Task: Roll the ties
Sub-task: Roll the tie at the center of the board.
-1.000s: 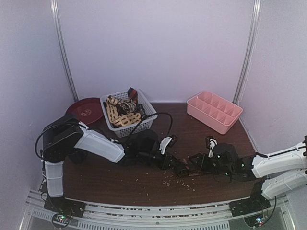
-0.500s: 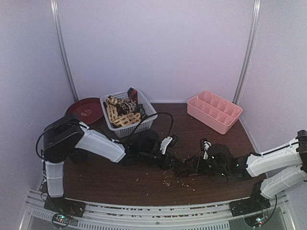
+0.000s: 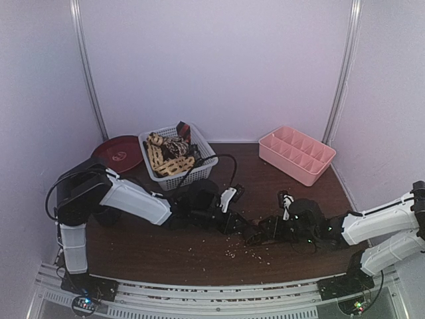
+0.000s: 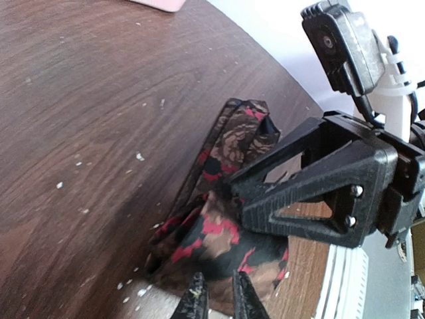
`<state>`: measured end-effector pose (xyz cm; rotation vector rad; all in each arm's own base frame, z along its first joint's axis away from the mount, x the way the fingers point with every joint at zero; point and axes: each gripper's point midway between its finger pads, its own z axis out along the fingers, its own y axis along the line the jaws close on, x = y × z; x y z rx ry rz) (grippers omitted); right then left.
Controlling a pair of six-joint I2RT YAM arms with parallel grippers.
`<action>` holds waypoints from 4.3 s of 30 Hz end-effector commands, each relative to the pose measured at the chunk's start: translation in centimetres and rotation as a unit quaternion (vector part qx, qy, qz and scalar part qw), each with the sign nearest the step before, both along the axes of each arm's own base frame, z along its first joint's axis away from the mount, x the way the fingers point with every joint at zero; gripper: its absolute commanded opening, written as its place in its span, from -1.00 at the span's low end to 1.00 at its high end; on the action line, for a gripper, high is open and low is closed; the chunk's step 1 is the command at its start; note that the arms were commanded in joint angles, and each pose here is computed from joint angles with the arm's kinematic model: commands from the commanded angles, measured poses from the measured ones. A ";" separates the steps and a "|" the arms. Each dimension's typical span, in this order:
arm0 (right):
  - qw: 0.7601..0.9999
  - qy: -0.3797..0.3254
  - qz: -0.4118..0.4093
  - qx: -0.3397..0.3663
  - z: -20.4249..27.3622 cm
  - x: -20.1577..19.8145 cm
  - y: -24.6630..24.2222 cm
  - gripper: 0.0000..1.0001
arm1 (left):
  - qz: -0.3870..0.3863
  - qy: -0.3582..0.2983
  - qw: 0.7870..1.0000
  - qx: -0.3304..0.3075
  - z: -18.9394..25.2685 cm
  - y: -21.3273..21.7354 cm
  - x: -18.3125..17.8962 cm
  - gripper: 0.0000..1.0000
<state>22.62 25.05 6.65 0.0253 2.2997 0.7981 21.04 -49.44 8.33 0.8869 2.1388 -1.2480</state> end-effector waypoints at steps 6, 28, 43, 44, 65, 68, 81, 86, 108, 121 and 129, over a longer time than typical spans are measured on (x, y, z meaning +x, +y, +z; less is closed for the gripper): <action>1.000 0.013 0.004 -0.028 -2.4 -0.9 -1.8 -0.41 | 0.046 -0.017 0.999 0.021 -0.3 2.6 0.3 -0.68; 1.000 0.026 0.007 -0.008 -2.7 -0.5 -0.9 -0.41 | -0.020 0.002 1.000 -0.004 0.3 0.6 -1.8 -0.76; 0.999 0.000 0.002 0.035 1.8 -1.0 0.3 0.06 | -0.012 0.003 1.000 0.003 -0.2 0.4 -1.4 -0.76; 1.000 0.002 0.006 0.030 1.6 -1.1 0.7 0.12 | -0.010 0.003 1.000 0.003 -0.1 0.4 -1.3 -0.75; 0.999 0.008 0.026 -0.035 -2.5 -0.8 -0.7 -0.21 | 0.051 0.008 0.998 0.039 -1.6 4.0 0.7 -0.76; 0.999 0.016 0.036 -0.023 -2.8 -0.9 -0.7 -0.25 | 0.055 0.013 0.998 0.040 -1.9 4.2 0.7 -0.76; 0.992 0.070 0.043 0.096 -3.3 -2.2 3.9 -0.30 | 0.108 0.019 0.992 0.068 -3.1 9.8 1.6 -0.77; 0.987 0.084 0.061 0.125 -3.3 -2.6 6.8 -0.30 | 0.093 0.034 0.993 0.070 -4.2 11.0 0.0 -0.81; 0.993 0.052 0.068 0.084 -1.8 -0.7 7.7 -0.14 | 0.072 0.026 0.996 0.054 -5.3 9.1 2.1 -0.80; 0.996 0.049 0.060 0.047 -2.4 0.3 7.5 -0.28 | 0.056 0.039 0.996 0.049 -5.7 8.7 1.5 -0.80; 0.996 0.060 0.052 0.047 -3.8 0.4 6.7 -0.31 | 0.027 0.053 0.998 0.001 -4.3 7.8 0.5 -0.81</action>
